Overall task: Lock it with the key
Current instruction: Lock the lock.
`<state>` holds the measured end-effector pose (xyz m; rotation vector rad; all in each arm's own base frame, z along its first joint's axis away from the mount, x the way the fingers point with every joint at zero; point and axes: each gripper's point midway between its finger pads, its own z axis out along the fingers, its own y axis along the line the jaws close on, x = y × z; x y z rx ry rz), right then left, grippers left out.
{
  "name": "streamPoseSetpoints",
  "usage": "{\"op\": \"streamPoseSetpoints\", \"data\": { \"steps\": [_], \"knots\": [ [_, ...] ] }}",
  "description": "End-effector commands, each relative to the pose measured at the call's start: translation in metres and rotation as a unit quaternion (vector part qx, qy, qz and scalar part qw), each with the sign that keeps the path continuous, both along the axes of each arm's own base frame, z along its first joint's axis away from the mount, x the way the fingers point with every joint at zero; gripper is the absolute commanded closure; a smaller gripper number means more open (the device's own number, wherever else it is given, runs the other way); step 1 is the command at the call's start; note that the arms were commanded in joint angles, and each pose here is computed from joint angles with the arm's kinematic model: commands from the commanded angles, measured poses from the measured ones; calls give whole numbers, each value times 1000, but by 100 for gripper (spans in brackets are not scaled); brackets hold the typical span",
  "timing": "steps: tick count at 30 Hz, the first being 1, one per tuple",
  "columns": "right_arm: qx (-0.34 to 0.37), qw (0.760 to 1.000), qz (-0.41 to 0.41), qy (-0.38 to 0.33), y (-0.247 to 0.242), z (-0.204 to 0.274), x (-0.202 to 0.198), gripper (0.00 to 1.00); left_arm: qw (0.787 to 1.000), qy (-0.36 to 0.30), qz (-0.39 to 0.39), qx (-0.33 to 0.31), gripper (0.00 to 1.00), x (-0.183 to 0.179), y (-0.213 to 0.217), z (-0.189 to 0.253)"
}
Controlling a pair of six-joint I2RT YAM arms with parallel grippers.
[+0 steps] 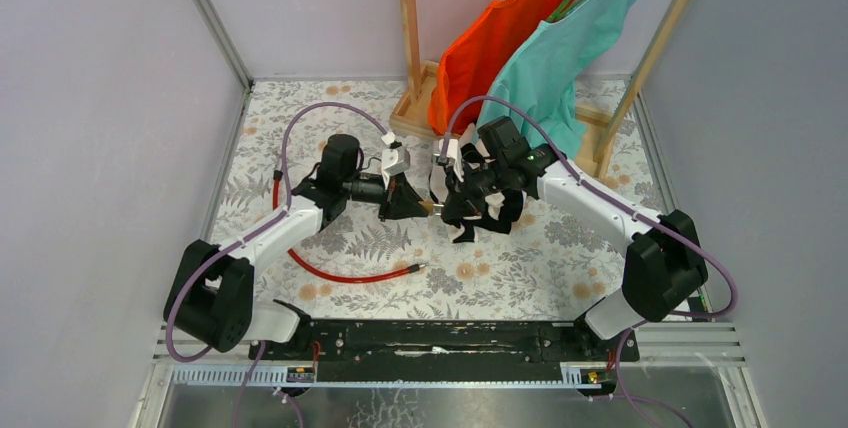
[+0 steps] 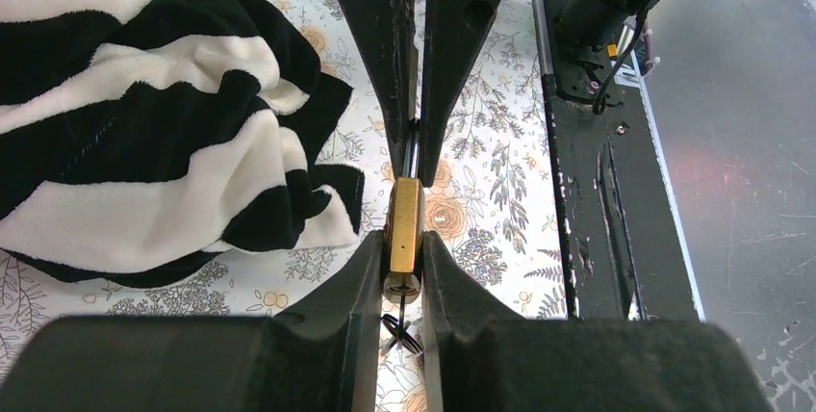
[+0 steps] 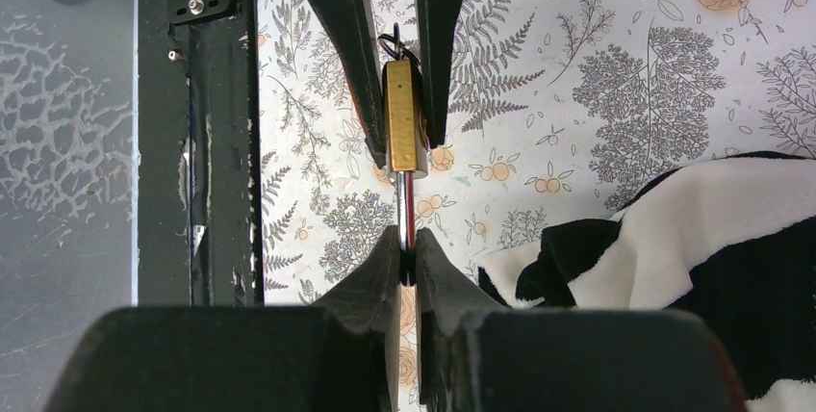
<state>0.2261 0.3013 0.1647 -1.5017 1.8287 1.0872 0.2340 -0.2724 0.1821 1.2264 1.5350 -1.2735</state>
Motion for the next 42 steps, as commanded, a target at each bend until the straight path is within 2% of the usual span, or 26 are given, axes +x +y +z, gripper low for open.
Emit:
{"op": "streamPoseSetpoints", "data": {
  "steps": [1, 12, 19, 30, 42],
  "knots": [
    [65, 997, 27, -13, 15, 35, -6, 100, 999, -33, -6, -17, 100, 1, -8, 11],
    [98, 994, 37, 19, 22, 49, -15, 100, 998, -47, -23, -17, 100, -9, -15, 9],
    [97, 995, 19, 2, 21, 47, -8, 100, 998, -42, -27, -28, 100, -13, -18, 12],
    [104, 994, 11, -15, 25, 49, -4, 100, 1000, 2, -18, -25, 100, -14, -27, 10],
    [104, 994, 39, -23, 37, 58, -18, 100, 999, -25, 1, -41, 100, -10, -27, 17]
  ]
}}
